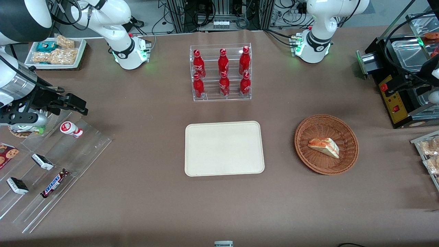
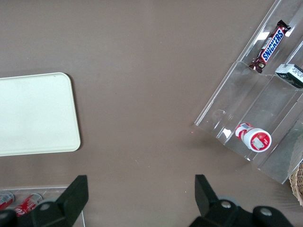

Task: Place sandwich from basket to tray
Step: 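Lower the open left gripper over the sandwich wedge in the basket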

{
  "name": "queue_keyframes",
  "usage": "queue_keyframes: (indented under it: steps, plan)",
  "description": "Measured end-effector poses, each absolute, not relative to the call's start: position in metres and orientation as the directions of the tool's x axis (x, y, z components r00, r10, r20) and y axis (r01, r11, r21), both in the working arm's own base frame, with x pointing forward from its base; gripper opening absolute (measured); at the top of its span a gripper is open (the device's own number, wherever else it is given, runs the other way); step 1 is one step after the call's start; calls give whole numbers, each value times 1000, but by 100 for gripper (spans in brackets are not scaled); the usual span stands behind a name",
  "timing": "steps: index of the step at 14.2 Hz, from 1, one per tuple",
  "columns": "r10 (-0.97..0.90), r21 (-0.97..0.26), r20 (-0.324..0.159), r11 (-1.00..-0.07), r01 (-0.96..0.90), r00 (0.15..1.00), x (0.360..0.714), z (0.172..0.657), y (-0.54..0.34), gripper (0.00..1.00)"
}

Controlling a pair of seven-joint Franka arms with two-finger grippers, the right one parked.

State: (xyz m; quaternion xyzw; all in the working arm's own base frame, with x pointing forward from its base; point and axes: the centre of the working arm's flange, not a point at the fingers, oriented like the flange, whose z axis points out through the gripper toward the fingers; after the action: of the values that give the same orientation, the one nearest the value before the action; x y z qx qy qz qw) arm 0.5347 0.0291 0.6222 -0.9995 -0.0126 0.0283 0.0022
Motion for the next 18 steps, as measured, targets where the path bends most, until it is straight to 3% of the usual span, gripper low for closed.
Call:
queue_keyframes:
  steps: [3, 5, 7, 9, 12, 15, 18]
  plan:
    - [34, -7, -71, -999, 34, 997, 537, 615, 33, 100]
    - [47, -16, -114, -999, 46, 992, 542, 589, 35, 100]
    - [120, -31, -136, -993, 117, 983, 557, 534, 34, 100]
    - [265, -50, -121, -964, 261, 957, 567, 467, 26, 100]
    - [587, -62, -57, -810, 583, 808, 574, 400, 1, 100]
    - [834, -7, 9, -551, 834, 551, 591, 365, -30, 100]
    - [926, 19, 14, -379, 925, 378, 601, 337, -40, 100]
